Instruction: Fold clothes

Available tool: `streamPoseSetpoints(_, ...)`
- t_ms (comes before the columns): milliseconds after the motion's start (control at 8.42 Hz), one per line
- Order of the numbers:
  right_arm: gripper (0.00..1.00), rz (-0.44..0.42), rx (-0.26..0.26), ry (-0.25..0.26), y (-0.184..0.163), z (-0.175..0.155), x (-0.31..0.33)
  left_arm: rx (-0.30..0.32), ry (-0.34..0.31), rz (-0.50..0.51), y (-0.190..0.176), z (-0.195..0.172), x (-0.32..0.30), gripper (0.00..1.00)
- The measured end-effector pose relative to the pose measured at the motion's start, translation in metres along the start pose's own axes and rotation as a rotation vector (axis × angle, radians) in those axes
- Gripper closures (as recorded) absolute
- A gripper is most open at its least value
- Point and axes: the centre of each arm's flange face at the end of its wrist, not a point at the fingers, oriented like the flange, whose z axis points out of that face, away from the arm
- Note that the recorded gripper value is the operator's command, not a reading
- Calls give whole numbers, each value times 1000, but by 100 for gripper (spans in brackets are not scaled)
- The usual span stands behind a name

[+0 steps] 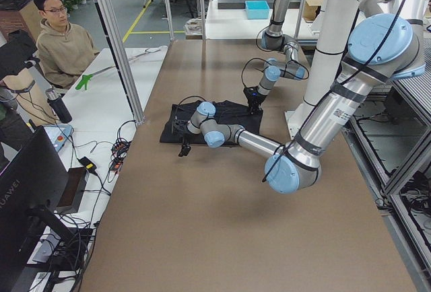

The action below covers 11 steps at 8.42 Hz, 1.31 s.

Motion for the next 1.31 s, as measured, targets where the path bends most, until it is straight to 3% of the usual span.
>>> streamPoseSetpoints(119,95,-2,-2,0,2,0,-1,4,-2,-1,0,0,0,0)
streamPoseSetpoints(237,100,-4,-4,-1,4,0,-2,6,-3,-1,0,0,0,0)
streamPoseSetpoints(712,100,-7,-8,-3,8,-3,1,6,-5,-2,0,1,0,0)
streamPoseSetpoints(950,100,-36,-12,-11,20,-24,32,6,-5,-2,0,1,-1,0)
streamPoseSetpoints(1306,100,-72,-31,15,41,-20,67,7,-4,-2,0,1,1,0)
